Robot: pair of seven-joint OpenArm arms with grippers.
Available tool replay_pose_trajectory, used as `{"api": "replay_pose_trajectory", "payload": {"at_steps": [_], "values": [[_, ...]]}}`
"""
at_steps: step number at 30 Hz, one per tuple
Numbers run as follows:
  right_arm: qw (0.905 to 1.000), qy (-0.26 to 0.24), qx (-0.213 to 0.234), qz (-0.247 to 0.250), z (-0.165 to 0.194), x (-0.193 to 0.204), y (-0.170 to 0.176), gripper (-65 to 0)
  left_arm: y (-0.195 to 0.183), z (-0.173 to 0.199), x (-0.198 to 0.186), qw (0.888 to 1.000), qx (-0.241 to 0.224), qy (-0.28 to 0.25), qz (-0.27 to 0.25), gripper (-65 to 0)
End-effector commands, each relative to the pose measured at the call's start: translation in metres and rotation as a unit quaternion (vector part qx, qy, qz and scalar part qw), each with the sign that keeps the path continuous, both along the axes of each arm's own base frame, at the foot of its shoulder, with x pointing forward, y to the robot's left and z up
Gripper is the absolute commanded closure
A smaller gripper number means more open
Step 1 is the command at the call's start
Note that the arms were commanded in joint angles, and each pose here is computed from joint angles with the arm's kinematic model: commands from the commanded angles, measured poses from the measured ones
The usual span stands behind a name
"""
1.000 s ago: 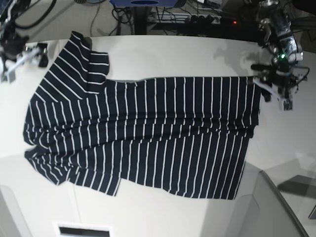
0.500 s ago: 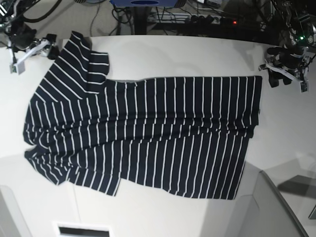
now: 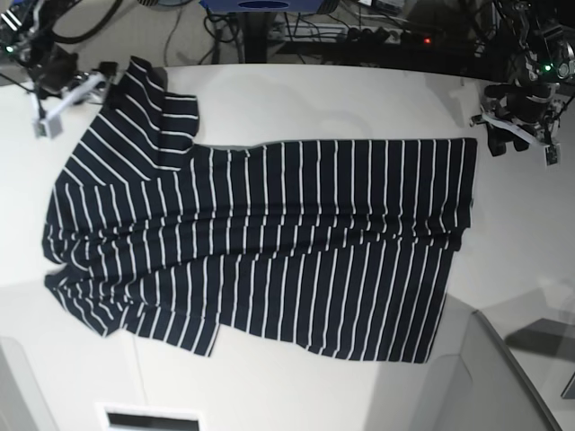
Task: Layout the t-shirt on the table in an organized manner, then fold the t-shirt properly
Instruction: 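Grasp the collar-side edge of the shirt with both grippers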
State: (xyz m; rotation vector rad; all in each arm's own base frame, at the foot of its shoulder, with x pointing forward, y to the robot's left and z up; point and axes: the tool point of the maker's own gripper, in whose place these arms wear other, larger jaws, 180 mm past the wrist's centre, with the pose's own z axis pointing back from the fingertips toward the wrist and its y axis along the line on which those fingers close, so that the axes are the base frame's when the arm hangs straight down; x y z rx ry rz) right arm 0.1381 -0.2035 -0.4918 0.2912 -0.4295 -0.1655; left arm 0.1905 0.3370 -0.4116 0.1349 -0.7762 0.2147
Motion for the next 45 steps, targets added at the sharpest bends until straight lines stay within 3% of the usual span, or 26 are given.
{"api": "replay_pose_trajectory", "payload": {"at_steps": [1, 7, 9, 11, 13, 15, 17, 19, 23, 30, 37, 45], "values": [[0.9993, 0.032, 0.013, 0.015, -0.008, -0.013, 0.017, -47.4, 0.005, 0.010, 0.006, 1.000, 0.011, -0.017, -0.001, -28.1], [0.9991, 0.032, 0.020, 0.022, -0.009, -0.013, 0.026, -47.3, 0.006, 0.008, 0.000, 1.000, 0.012, -0.010, 0.001, -28.1], [0.9991, 0.033, 0.018, 0.020, -0.009, -0.013, 0.024, -43.4, 0.007, 0.006, -0.001, 1.000, 0.011, -0.008, 0.002, -28.1], [0.9991, 0.033, 0.019, 0.020, -0.009, -0.014, 0.024, -32.1, 0.008, 0.000, -0.005, 1.000, 0.006, -0.001, 0.007, -28.1], [0.9990, 0.033, 0.019, 0.022, -0.009, -0.013, 0.025, -13.8, 0.008, -0.012, -0.011, 1.000, -0.006, 0.012, 0.014, -29.0], [0.9990, 0.034, 0.018, 0.022, -0.010, -0.014, 0.024, 0.0, 0.008, -0.019, -0.016, 1.000, -0.013, 0.021, 0.019, -29.3], [0.9990, 0.035, 0.016, 0.021, -0.010, -0.014, 0.023, -2.1, 0.001, -0.031, -0.022, 0.999, -0.029, 0.031, 0.021, -32.3], [0.9990, 0.035, 0.016, 0.021, -0.010, -0.014, 0.023, -1.2, -0.008, -0.039, -0.027, 0.998, -0.045, 0.039, 0.005, -40.2], [0.9987, 0.041, 0.013, 0.025, -0.011, -0.020, 0.021, -0.5, -0.028, -0.058, -0.039, 0.994, -0.086, 0.056, -0.039, -65.0], [0.9986, 0.044, 0.006, 0.028, -0.010, -0.022, 0.015, -0.5, -0.037, -0.068, -0.028, 0.994, -0.112, -0.001, -0.018, -65.0], [0.9985, 0.046, -0.004, 0.031, -0.009, -0.023, 0.006, -0.5, -0.045, -0.083, -0.006, 0.987, -0.154, -0.023, 0.032, -50.2], [0.9981, 0.050, -0.013, 0.034, -0.009, -0.028, -0.003, -0.5, -0.047, -0.089, 0.000, 0.984, -0.170, -0.028, 0.049, -49.5]]}}
